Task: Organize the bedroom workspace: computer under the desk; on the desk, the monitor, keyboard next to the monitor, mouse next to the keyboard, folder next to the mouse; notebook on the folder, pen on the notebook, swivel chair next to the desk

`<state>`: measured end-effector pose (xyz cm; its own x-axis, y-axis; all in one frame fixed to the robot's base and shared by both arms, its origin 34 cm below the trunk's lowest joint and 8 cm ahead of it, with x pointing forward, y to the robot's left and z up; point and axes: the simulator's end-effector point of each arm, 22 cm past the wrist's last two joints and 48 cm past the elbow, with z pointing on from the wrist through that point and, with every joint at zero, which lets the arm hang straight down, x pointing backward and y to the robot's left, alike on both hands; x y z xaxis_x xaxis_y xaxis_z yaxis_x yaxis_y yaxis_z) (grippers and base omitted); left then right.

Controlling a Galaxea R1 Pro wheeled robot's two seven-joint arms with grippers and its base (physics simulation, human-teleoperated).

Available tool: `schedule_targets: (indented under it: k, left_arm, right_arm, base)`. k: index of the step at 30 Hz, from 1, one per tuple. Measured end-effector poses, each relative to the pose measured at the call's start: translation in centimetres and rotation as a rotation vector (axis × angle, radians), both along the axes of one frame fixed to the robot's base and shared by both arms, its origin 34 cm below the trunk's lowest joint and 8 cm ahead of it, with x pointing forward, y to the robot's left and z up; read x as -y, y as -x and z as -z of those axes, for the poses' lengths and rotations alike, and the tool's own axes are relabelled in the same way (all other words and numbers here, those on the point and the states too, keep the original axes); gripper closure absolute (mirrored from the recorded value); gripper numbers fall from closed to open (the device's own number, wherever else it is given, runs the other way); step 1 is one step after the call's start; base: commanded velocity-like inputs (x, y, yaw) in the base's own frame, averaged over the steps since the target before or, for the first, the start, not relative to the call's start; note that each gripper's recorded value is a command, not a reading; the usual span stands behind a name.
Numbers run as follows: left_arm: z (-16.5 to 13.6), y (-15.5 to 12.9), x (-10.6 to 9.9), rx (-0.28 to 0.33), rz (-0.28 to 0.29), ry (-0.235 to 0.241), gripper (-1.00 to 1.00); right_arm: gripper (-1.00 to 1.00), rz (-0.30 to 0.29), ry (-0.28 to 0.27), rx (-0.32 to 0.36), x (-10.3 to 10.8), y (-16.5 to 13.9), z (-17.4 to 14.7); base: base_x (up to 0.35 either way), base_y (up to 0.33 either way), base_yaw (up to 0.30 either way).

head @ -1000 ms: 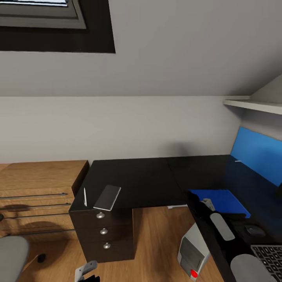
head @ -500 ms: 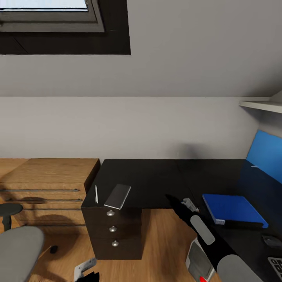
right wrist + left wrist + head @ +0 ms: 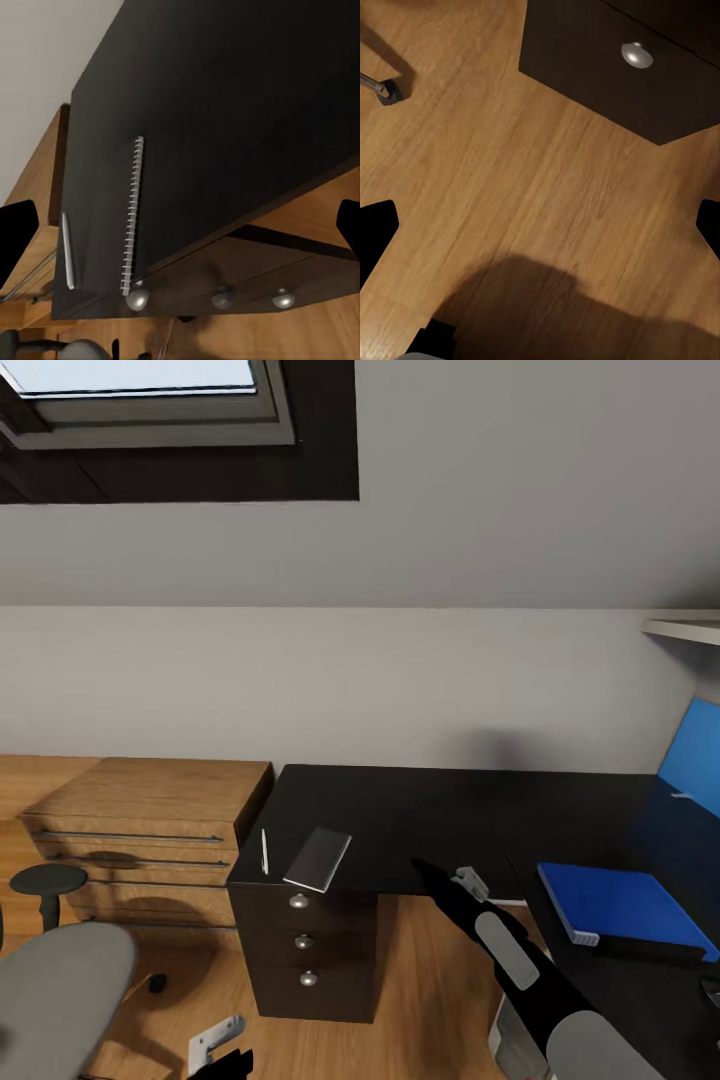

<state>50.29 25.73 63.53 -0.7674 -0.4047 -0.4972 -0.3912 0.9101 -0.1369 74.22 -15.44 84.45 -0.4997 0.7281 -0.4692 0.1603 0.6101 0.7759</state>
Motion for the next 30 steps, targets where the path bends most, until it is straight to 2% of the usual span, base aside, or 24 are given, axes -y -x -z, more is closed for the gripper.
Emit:
schedule_targets:
  k: [8, 23, 30]
  left_arm:
    - [-0.01, -0.01, 0.00, 0.000, 0.000, 0.000, -1.00]
    - [-0.01, 0.01, -0.02, 0.000, 0.001, -0.001, -1.00]
    - [0.00, 0.00, 0.33, 0.000, 0.009, -0.002, -1.00]
  right_arm:
    - [-1.00, 0.000, -0.003, 0.001, -0.03, -0.01, -0.04]
    - [-1.00, 0.001, 0.000, 0.004, 0.04, -0.04, -0.10]
    - [-1.00, 0.003, 0.000, 0.002, 0.21, -0.04, -0.03]
  base:
    - [0.000, 0.006, 0.001]
    - [0.006, 0.314, 0.000]
    - [0.132, 0.081, 0.000]
